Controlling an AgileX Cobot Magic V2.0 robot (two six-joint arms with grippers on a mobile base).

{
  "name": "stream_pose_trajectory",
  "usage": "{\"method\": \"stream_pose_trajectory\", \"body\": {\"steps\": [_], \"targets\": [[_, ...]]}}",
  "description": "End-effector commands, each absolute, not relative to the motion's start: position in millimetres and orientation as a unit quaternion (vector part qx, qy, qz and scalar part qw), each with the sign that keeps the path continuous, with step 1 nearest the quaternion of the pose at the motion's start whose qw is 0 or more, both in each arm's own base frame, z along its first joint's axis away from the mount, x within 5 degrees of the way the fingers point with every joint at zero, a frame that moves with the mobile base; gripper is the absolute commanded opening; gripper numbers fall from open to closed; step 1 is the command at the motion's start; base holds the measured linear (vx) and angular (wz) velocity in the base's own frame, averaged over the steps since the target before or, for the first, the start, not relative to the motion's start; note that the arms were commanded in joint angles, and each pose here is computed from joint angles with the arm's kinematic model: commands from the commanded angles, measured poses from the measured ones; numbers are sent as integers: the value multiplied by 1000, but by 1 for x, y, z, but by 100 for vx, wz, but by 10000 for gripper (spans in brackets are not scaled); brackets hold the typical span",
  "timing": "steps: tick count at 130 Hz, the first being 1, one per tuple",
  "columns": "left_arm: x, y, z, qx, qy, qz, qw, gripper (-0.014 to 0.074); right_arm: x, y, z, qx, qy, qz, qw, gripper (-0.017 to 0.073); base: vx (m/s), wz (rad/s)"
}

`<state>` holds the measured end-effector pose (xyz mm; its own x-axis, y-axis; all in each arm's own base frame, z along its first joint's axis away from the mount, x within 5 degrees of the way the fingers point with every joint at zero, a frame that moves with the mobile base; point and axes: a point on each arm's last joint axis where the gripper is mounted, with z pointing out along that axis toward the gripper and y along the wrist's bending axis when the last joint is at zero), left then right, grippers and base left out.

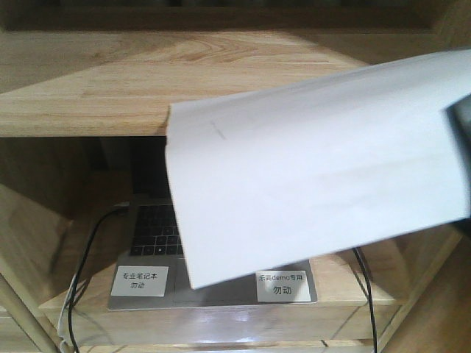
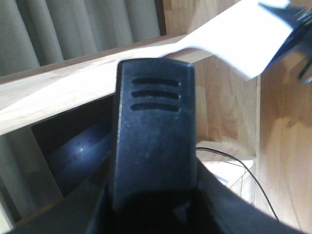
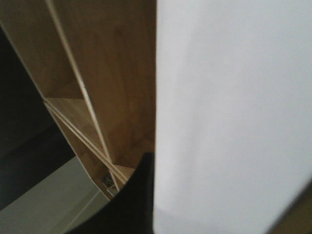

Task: Grab stapler and paper to desk for stapling
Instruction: 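Grasp the paper edge with the right gripper and pull it off the shelf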

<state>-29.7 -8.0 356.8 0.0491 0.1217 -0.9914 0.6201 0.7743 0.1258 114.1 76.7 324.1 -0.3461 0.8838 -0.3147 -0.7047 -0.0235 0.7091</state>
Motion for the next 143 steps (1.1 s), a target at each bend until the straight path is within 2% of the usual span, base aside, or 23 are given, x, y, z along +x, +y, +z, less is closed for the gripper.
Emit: {"method": "stream_pose_trajectory", "body": {"steps": [1, 54, 94, 143], "targets": [[-29, -7, 374, 254, 628, -200, 708, -6, 101, 69, 343, 84, 372, 718, 582, -7, 0, 0], [-29, -7, 374, 254, 628, -200, 708, -6, 47, 34, 359, 72, 333, 704, 623, -7, 0, 0], [-29, -7, 374, 254, 628, -200, 708, -6, 34, 10, 322, 161, 299, 723, 602, -6, 0, 0], [-29, -7, 374, 254, 628, -200, 708, -6, 28, 5, 309, 164, 288, 727, 602, -6, 0, 0]]}}
